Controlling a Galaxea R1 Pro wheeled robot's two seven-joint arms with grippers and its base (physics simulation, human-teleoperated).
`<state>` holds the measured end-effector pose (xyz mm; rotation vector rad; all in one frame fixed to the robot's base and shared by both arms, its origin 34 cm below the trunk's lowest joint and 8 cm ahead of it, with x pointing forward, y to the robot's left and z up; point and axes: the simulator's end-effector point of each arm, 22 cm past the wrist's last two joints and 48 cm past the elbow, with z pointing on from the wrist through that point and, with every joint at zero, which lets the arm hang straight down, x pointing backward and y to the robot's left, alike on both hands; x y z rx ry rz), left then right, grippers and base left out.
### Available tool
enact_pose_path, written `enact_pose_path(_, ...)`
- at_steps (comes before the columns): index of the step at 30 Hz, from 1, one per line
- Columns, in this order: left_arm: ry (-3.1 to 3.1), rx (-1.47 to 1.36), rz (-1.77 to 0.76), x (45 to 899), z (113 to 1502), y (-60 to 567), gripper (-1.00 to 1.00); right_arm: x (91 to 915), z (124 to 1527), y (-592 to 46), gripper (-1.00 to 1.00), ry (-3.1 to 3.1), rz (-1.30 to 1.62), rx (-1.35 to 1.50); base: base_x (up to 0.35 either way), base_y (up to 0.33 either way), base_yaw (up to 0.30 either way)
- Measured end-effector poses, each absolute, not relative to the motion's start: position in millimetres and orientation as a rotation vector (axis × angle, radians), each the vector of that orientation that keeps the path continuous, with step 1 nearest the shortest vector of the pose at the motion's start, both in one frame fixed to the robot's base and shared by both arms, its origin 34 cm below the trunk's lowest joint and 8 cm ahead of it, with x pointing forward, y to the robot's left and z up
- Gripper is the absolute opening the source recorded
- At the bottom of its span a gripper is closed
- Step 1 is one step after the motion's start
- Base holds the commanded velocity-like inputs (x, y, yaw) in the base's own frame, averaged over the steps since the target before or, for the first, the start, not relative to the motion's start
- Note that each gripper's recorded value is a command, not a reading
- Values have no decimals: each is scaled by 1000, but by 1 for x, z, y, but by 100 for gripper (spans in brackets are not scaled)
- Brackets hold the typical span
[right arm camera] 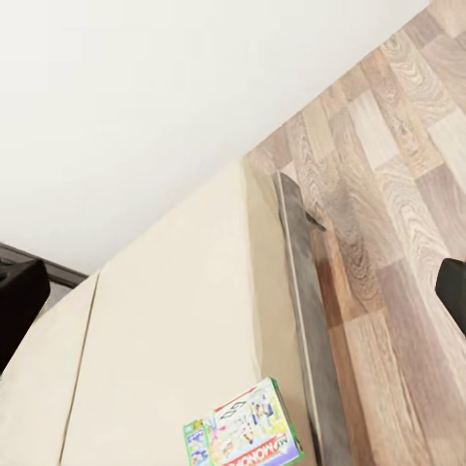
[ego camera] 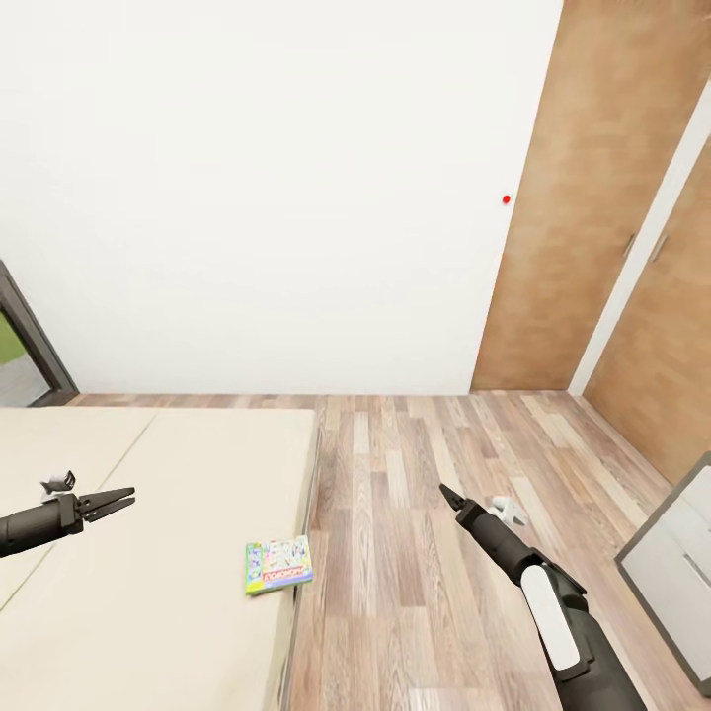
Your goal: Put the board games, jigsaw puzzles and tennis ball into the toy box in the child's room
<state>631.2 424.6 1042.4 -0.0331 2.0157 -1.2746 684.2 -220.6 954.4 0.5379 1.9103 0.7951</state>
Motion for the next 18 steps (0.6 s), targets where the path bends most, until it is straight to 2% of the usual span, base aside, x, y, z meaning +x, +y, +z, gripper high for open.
enact_pose_path(18, 1990, -14, -1268, 630, 1058, 424, 100, 686, 972, -221, 100, 1881, 798, 524, 0, 0, 0)
